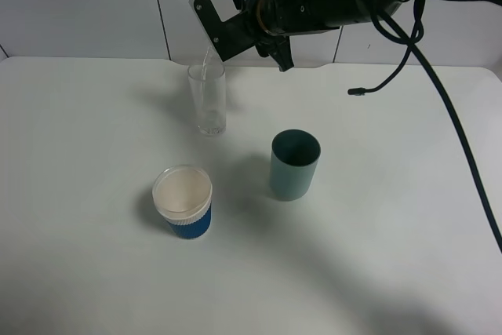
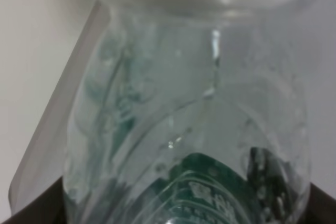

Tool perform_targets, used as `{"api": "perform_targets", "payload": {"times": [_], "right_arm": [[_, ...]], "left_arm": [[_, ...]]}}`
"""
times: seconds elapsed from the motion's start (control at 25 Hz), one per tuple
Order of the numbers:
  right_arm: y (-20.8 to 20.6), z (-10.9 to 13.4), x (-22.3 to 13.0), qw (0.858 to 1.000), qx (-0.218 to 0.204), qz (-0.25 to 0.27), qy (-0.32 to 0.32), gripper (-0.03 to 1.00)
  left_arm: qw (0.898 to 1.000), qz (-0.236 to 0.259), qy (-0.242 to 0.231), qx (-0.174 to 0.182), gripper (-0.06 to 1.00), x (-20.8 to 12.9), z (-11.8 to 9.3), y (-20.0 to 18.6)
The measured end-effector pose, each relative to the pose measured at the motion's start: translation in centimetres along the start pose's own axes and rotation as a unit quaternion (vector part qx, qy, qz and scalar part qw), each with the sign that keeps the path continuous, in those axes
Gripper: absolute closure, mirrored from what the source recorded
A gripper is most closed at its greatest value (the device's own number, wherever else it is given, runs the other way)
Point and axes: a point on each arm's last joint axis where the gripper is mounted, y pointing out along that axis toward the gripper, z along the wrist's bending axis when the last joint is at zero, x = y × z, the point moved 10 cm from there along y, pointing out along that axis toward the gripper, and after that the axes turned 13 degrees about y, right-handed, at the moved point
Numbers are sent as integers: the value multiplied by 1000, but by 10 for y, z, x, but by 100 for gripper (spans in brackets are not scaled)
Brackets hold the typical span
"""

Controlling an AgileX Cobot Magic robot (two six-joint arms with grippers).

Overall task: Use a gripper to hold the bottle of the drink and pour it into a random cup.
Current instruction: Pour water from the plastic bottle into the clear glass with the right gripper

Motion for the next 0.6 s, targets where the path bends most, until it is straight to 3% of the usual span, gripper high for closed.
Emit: {"api": "perform_targets", "payload": {"times": [0.6], "right_arm": [[0,0,0,1000,0,0,-10,40]], "left_arm": [[1000,0,0,0,-5,0,0,0]]}}
